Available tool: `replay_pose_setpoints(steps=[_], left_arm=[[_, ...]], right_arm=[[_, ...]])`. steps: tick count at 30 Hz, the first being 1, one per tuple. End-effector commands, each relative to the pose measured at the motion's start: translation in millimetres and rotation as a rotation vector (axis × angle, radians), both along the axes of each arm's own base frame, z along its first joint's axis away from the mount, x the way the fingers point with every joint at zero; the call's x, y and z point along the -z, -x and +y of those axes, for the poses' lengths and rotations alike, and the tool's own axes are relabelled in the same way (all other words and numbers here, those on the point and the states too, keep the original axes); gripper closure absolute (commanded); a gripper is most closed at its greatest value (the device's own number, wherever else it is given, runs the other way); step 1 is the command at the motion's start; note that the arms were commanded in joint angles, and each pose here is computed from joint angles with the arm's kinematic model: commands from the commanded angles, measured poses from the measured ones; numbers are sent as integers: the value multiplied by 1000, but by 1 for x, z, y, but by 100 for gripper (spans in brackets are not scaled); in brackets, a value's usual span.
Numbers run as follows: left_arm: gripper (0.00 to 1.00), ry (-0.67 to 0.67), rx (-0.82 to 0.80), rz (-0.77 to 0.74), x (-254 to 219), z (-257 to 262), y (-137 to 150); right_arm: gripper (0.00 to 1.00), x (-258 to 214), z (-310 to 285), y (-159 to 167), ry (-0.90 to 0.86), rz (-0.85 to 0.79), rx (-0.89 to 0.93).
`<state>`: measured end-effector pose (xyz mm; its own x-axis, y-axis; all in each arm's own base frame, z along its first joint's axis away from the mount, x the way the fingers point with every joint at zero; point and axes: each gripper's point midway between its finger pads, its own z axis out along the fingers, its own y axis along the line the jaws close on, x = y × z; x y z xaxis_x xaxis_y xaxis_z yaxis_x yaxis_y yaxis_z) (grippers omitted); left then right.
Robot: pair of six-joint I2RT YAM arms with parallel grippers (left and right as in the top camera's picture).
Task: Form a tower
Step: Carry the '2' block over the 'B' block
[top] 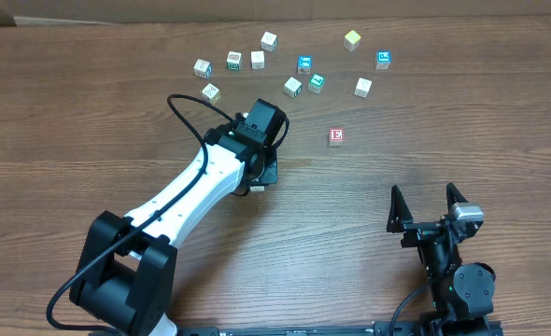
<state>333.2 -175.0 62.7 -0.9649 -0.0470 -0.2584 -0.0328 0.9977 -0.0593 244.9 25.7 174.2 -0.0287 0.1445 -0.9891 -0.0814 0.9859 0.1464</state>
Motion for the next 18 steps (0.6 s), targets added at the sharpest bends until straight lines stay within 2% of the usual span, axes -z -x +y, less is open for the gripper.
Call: replay_pose_setpoints(steps=[1, 18], left_arm=[[79, -15, -27, 3, 10, 3, 4], [76, -15, -8, -8, 10, 1, 1]], right_arm=[[0, 3, -1, 0, 1, 0, 6], [0, 3, -1, 0, 1, 0, 6]])
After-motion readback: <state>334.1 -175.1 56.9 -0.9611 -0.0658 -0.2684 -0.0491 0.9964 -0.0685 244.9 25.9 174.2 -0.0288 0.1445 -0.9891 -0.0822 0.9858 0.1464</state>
